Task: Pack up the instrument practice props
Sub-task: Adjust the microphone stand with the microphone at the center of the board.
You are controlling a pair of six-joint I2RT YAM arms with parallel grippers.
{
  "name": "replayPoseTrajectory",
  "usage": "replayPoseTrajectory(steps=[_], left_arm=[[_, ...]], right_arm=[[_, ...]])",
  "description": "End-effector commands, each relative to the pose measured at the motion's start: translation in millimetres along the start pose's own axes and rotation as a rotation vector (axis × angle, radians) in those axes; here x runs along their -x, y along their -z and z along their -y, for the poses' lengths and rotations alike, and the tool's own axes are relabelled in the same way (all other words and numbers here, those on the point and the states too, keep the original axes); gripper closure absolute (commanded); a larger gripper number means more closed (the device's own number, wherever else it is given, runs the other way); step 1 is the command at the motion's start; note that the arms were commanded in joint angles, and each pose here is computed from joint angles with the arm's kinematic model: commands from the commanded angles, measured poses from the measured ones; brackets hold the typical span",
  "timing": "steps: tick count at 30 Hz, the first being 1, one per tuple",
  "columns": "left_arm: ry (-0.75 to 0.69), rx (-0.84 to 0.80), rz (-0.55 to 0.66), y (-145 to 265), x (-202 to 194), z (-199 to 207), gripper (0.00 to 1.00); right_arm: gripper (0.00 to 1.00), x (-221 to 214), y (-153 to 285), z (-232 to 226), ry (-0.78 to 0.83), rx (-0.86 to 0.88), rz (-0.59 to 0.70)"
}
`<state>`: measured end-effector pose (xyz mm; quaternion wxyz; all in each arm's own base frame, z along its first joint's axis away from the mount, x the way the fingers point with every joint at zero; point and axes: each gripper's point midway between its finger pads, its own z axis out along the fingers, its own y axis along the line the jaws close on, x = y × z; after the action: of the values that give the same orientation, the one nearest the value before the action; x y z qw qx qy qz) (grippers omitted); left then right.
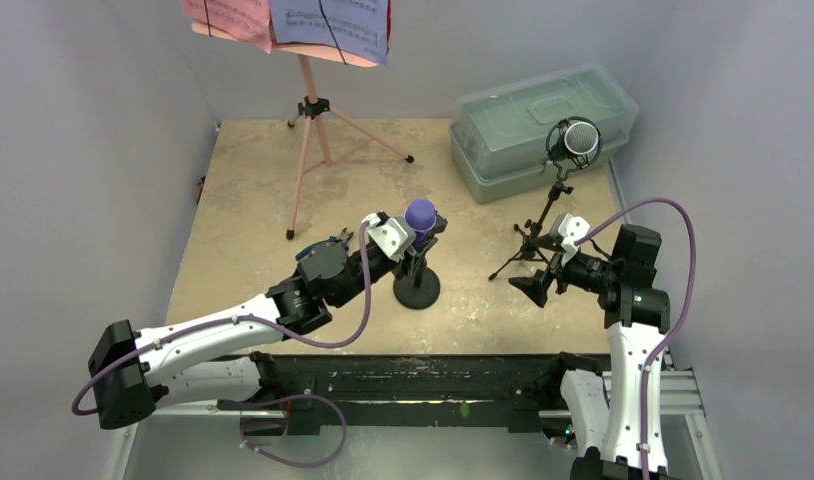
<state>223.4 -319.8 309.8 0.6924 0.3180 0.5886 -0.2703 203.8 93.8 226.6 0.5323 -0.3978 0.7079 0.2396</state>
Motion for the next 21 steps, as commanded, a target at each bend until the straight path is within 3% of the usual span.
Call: replayPoseTrajectory(steps=[1,7,14,21], left_arm=[[-0.029,-0.089,0.192,-14,67,1,1.00],[-0.020,-0.235,0.248,-41,81,18,1.00],[0.096,-0.353,0.340,-63,99,24,1.00],[0.173,-0.463,0.316,-73,86,38,1.00]], right_arm=[[0.01,10,2,-5,0.041,0.026,0.022],[0.01,12,3,-10,0.066,0.071,0.022],[0.01,24,7,-11,0.100,0.096,0.016],[0.01,45,11,-13,0.142,0.132,0.053]])
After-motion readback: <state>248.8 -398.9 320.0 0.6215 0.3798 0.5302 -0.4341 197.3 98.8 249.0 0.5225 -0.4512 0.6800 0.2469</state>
